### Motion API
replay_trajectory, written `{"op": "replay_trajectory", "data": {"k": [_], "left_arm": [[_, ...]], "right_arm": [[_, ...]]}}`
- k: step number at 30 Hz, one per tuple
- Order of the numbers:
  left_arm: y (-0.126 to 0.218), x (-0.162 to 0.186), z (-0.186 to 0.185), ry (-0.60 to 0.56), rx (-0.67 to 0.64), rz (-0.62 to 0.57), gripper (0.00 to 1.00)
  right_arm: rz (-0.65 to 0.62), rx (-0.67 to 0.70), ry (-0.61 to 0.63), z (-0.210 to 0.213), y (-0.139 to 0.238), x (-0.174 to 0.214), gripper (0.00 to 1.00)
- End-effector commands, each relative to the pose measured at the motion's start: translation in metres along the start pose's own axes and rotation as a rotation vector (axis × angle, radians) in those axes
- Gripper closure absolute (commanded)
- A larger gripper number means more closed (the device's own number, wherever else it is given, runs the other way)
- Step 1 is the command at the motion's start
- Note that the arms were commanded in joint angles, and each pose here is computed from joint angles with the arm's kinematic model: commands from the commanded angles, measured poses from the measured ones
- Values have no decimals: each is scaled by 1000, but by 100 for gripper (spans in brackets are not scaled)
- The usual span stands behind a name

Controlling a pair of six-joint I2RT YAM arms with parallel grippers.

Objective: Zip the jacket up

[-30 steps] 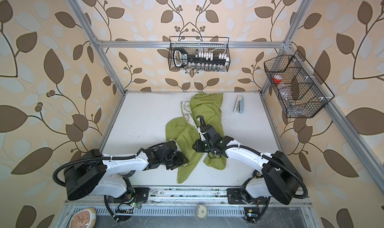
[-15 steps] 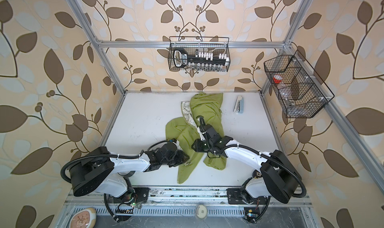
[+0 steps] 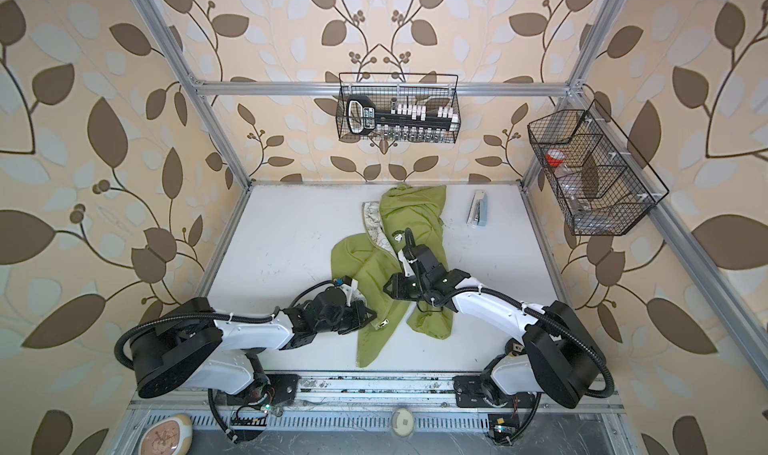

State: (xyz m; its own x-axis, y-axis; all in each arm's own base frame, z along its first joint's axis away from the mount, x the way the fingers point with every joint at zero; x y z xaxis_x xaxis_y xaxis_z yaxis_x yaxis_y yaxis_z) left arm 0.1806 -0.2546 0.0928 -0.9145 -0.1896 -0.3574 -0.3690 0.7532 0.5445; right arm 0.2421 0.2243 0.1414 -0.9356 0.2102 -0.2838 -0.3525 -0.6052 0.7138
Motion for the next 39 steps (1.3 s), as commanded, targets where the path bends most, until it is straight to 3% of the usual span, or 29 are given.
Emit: {"op": "replay_trajectory", "data": {"k": [1,2,3,4,9,12,15,18,20,23,24,26,31,34,39], "left_arm": [[13,-21,-23,-69,116,-65,100],[17,-27,-26,-79,134,-76,100],[20,-32,-29,-88,152,-85,100],[23,-39,-32,-97,171,-99,100],[35,-72,-53,-134,282,-124,100],[35,-89,-71,-159,346,-103,100],[31,-104,-87,-170,400,-77,100],[27,-118,-97,-162,430,-75,100],[29,-128,-104,-153,448,-84,100],[23,-137,-105,-138,443,-80,100],[24,-138,-108,-139,444,-82,100],[26,-142,-111,-138,443,-88,100],[40,-143,-114,-133,428,-122,100],[48,-140,-113,-118,423,-144,100],[54,-133,-105,-65,438,-174,100]], "right_arm": [[-62,-56,29,8,15,-8,37],[-89,-55,35,8,20,-13,24],[-109,-54,29,8,24,-18,5],[-120,-68,19,8,29,-25,0],[-279,-71,21,14,61,-61,0],[-373,-204,-27,16,74,-79,0],[-300,-347,-134,8,69,-94,0],[-264,-426,-154,10,63,-98,0],[-283,-478,-169,13,67,-95,9],[-260,-548,-237,17,70,-87,41],[-260,-561,-254,18,69,-82,47],[-246,-548,-302,16,65,-68,48],[-257,-501,-392,8,64,-42,34],[-267,-503,-431,9,68,-34,35],[-225,-566,-508,18,60,-28,43]]}}
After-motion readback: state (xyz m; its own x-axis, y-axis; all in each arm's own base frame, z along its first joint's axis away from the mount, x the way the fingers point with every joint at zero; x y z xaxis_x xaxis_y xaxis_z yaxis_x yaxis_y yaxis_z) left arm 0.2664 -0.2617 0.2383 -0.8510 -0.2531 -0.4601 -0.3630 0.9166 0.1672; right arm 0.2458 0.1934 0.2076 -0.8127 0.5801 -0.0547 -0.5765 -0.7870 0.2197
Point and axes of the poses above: each gripper's point midway between its finger pads, its own y axis back along the fingers, its own z axis along the line the jaws close on, x = y × z, the point moved 5 cm from there along y, back along the fingers, and after that the axes turned 9 degrees about -y, right-handed, at the moved point
